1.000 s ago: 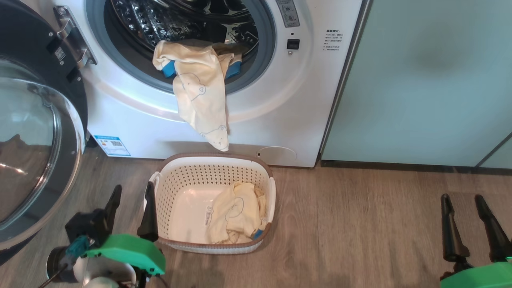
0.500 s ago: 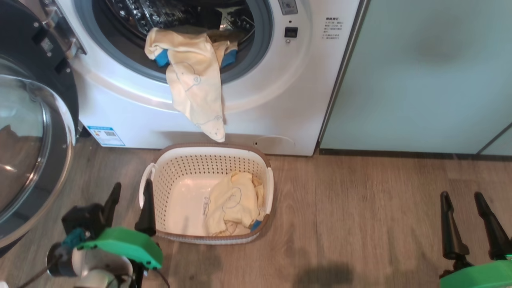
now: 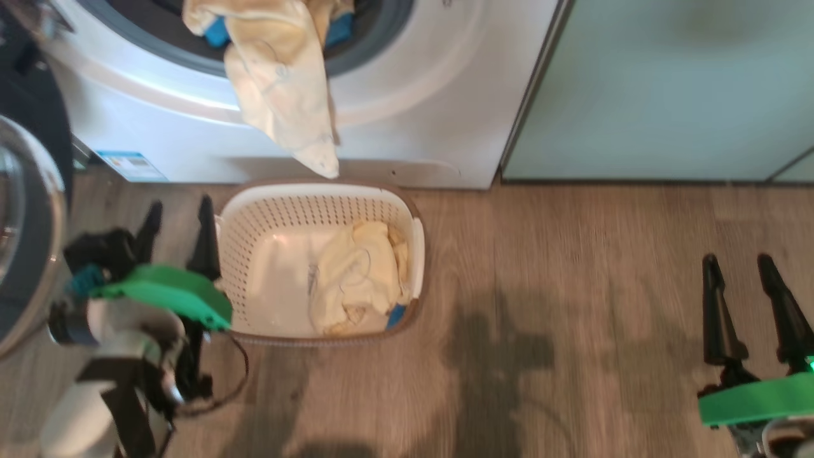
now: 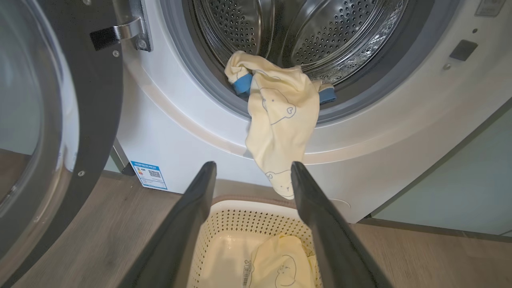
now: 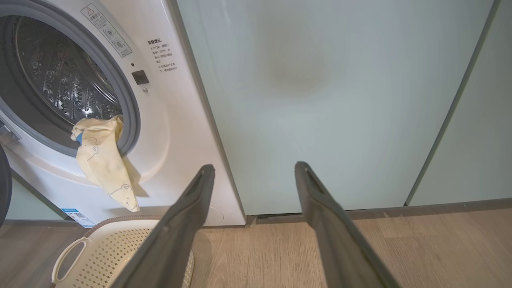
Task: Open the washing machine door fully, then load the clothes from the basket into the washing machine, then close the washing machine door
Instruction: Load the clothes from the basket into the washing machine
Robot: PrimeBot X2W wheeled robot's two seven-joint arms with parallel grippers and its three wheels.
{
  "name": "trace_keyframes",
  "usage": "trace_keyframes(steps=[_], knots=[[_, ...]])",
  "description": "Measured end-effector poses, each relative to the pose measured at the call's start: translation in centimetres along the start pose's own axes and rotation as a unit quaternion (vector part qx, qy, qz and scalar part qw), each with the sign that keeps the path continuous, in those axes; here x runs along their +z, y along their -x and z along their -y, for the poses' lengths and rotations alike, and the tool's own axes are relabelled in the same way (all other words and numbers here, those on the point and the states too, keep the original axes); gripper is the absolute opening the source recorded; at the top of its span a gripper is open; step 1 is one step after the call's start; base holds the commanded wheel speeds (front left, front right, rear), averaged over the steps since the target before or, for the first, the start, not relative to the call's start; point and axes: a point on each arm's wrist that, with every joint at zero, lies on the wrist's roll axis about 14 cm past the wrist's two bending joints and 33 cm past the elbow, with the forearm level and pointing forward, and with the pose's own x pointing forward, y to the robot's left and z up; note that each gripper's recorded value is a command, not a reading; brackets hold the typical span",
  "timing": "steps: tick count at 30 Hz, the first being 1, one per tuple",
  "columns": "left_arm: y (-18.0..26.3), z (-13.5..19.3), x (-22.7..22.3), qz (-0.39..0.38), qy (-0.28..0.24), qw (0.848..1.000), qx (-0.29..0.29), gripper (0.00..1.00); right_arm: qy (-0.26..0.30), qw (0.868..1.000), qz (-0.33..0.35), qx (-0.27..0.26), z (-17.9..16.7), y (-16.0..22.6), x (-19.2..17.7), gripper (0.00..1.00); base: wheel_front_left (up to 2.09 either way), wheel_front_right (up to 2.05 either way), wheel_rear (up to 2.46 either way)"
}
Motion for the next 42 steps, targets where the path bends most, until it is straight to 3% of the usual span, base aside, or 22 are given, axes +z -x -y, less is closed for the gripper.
trace_keyframes(steps=[23, 42], knots=[[-15.1, 3.0, -8.0, -0.08, -0.008, 0.994, -0.076, 1.0, -0.005, 0.997, -0.04, -0.062, 4.4, -2.9, -4.9, 1.0, 0.0, 0.0, 0.0], [-19.5, 5.5, -12.7, -0.145, -0.009, 0.984, -0.106, 1.0, -0.01, 0.994, -0.06, -0.089, 5.8, -2.9, -6.6, 1.0, 0.0, 0.0, 0.0]])
